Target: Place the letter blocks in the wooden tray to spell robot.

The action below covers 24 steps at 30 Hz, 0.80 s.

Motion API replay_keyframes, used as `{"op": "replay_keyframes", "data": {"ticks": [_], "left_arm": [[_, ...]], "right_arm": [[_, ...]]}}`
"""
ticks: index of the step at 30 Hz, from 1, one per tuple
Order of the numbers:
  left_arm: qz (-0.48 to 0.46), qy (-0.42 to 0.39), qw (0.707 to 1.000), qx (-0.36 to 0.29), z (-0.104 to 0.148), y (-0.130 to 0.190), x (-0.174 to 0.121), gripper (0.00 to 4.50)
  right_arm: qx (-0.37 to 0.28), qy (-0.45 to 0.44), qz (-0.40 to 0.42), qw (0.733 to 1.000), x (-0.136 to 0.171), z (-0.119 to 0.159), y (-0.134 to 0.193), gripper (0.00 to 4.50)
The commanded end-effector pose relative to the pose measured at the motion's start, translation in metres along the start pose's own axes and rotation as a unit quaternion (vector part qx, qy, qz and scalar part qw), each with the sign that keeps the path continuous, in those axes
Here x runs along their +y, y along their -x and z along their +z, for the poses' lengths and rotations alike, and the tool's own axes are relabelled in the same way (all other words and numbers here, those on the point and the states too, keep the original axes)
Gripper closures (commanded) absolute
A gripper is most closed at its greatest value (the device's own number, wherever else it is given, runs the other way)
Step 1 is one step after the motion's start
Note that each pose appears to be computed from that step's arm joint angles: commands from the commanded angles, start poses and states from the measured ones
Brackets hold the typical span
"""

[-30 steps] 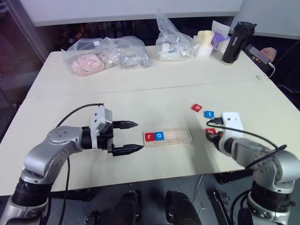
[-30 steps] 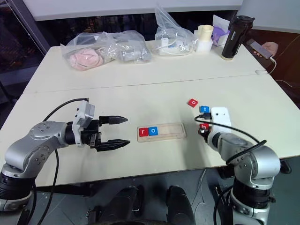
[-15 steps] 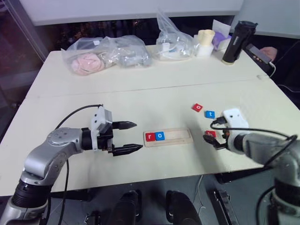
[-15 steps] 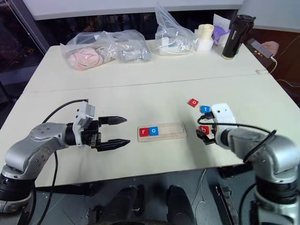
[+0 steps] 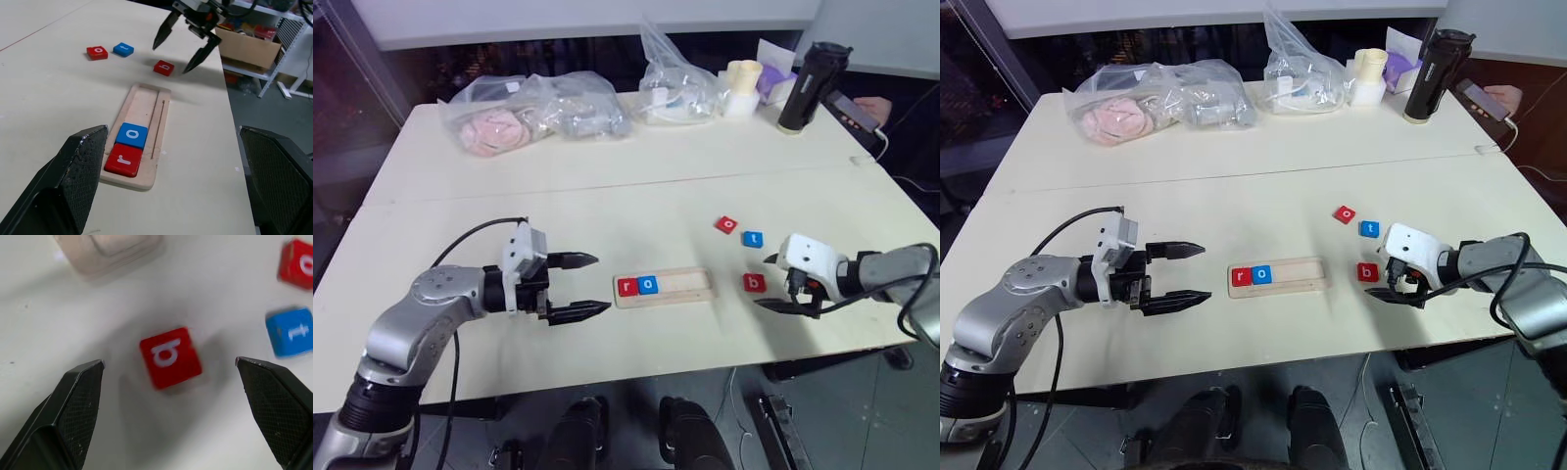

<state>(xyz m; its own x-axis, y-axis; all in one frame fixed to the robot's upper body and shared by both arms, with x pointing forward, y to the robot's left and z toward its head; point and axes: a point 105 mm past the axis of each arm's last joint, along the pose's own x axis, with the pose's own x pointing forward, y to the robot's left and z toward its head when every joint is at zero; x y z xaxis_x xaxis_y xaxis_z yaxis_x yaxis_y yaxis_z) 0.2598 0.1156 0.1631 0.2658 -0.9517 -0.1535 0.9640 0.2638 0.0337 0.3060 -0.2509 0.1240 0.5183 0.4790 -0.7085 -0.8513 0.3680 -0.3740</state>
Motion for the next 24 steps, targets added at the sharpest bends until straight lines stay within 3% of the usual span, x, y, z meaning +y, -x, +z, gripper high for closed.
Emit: {"op": "replay_keyframes", "data": {"ticks": [1, 9, 12, 16, 17, 24], "left_arm": [[-0.006, -0.022, 1.000, -0.004, 0.008, -0.001, -0.002, 0.00], [0.000, -0.023, 1.000, -0.001, 0.007, 0.003, -0.004, 0.00], [0.001, -0.025, 1.000, -0.001, 0.011, 0.002, -0.003, 0.00], [0.003, -0.027, 1.000, -0.003, 0.015, -0.001, -0.002, 0.00], [0.003, -0.027, 1.000, -0.003, 0.016, -0.002, -0.003, 0.00], [0.001, -0.025, 1.000, -0.004, 0.018, -0.004, -0.004, 0.00]], "right_arm": [[-0.010, 0.016, 0.015, 1.000, -0.005, 0.000, -0.001, 0.08], [-0.010, -0.009, 0.041, 0.999, -0.006, -0.012, -0.009, 0.08], [0.002, -0.006, 0.049, 0.999, -0.006, -0.018, -0.009, 1.00], [0.008, -0.006, 0.054, 0.998, -0.005, -0.022, -0.006, 3.05], [0.008, -0.004, 0.054, 0.999, -0.006, -0.021, -0.005, 3.38], [-0.041, 0.081, 0.041, 0.995, -0.013, 0.030, -0.005, 3.37]]}}
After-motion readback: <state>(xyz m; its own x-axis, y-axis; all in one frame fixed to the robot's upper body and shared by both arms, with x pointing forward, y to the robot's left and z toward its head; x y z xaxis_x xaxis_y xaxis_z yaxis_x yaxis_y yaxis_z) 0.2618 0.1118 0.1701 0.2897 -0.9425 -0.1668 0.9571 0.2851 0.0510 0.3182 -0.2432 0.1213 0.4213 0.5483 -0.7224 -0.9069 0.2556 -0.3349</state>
